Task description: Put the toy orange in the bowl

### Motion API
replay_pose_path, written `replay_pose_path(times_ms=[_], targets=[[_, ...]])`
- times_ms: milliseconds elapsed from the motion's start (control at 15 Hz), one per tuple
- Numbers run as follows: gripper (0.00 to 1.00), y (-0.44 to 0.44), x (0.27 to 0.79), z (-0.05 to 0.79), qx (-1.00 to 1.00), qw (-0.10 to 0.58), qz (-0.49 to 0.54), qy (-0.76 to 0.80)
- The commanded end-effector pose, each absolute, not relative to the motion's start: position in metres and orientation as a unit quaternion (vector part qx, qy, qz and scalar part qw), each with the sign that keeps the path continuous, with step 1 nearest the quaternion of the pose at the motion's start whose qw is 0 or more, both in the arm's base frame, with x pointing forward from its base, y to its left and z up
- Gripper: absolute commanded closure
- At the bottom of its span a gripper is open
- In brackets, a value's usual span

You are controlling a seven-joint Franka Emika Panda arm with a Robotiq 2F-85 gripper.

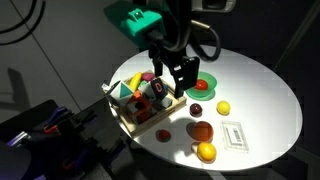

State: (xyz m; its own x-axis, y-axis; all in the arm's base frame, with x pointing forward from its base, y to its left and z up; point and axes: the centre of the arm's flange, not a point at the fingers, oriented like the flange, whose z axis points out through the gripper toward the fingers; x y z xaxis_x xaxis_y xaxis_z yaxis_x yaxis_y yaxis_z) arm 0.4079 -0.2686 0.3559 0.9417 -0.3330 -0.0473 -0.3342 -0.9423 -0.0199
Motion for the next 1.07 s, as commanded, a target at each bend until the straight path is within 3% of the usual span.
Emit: replay_pose_path(times_ms=[0,1000], targets=[[0.00,-0.278,0.425,0.346,-0.985,0.026,0.028,0.171],[0.00,-0.306,0.509,0.298,-0.981,0.018,-0.011,0.190]])
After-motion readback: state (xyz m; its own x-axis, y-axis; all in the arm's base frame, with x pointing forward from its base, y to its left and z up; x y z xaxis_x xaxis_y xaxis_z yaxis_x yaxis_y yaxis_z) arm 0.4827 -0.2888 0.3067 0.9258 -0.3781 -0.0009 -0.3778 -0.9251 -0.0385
